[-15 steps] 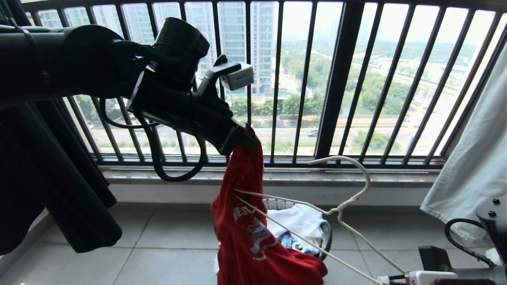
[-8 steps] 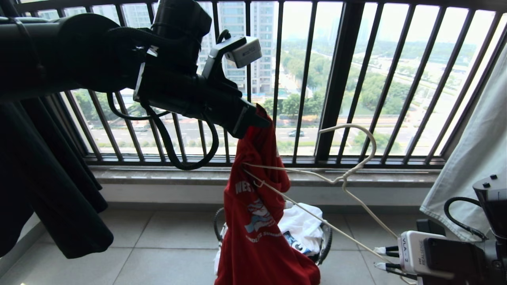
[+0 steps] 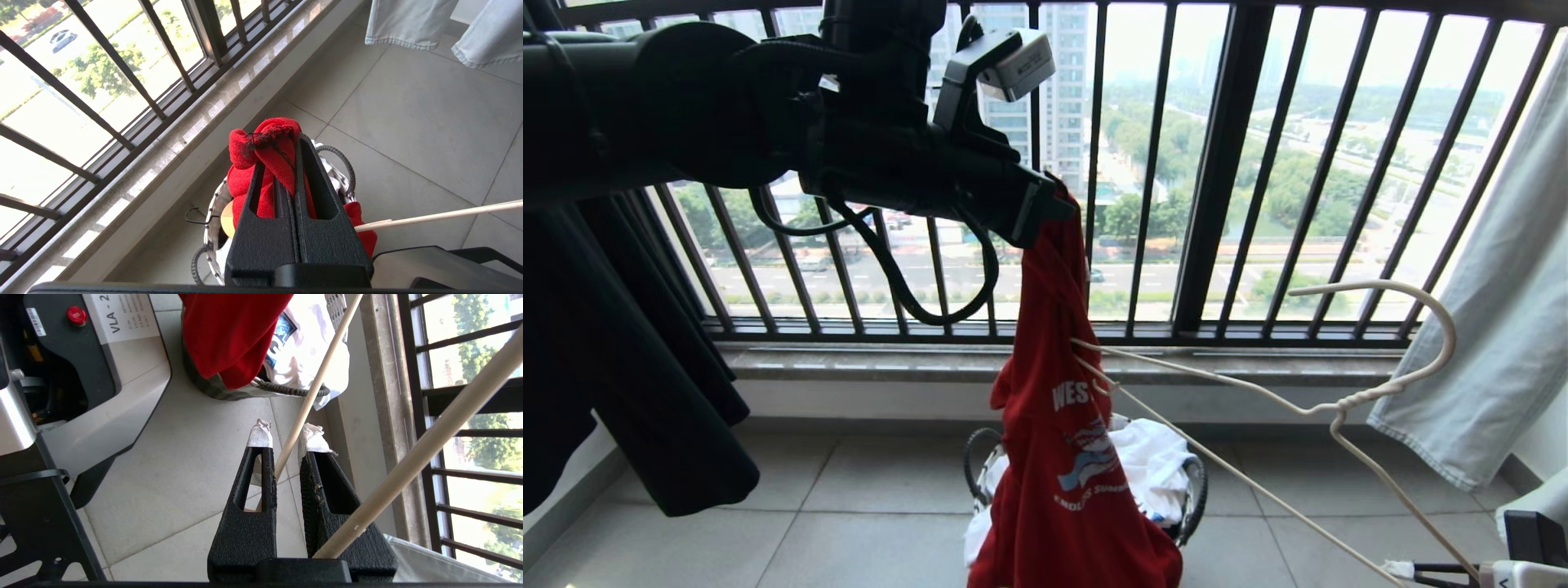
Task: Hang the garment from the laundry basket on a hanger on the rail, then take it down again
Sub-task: Hang the clothes on the clothes rack
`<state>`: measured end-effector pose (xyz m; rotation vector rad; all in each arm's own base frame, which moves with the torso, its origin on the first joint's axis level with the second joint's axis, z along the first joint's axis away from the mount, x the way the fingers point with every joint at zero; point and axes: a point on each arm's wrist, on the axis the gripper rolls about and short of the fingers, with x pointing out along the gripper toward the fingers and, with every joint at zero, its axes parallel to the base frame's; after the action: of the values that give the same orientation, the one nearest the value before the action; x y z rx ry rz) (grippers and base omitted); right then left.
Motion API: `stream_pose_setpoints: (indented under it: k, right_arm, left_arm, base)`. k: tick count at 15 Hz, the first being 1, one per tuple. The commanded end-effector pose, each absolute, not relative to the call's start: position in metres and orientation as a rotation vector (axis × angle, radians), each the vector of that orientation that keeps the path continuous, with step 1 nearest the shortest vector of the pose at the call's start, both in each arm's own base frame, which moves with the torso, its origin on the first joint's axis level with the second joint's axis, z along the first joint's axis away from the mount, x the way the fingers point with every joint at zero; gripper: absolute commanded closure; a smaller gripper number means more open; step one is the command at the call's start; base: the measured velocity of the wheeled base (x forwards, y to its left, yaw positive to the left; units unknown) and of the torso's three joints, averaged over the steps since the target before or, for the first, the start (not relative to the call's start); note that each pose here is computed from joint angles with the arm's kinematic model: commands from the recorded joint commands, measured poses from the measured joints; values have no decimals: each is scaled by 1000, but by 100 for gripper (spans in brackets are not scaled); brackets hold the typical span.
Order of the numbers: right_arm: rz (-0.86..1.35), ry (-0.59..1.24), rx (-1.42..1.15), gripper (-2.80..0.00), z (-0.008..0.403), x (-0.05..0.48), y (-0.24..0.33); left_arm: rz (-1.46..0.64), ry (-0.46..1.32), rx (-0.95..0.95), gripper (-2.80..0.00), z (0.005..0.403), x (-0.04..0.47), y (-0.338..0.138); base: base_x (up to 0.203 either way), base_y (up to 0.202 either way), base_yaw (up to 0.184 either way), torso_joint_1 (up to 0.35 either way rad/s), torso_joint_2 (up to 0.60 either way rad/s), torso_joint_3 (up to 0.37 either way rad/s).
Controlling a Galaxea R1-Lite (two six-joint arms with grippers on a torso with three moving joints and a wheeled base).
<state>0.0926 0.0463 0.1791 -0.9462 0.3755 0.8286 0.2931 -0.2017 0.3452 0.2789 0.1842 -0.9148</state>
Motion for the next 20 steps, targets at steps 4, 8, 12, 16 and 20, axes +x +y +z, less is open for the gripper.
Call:
stream_pose_setpoints:
  k: [4, 8, 12, 16, 20]
  right_arm:
    - [730, 308, -935, 0, 194, 86, 37]
    - [703, 334, -928, 0, 200, 99, 38]
    - [695, 320, -935, 0, 202, 113, 42]
    - [738, 314, -961, 0, 201, 116, 47]
    - [775, 307, -968, 0, 200, 115, 51]
  left_arm:
    - [-900, 110, 234, 0, 359, 290, -199]
    - [-900, 122, 213, 0, 361, 285, -196]
    - [-908, 168, 220, 0, 357, 282, -195]
    - [-921, 188, 223, 0, 350, 287, -203]
    - [-924, 212, 242, 0, 338, 296, -210]
  base:
    - [0, 0, 0, 0, 0, 0]
    - [0, 0, 0, 0, 0, 0]
    - [0, 0, 0, 0, 0, 0]
    - [0, 0, 0, 0, 0, 0]
    - [0, 0, 0, 0, 0, 0]
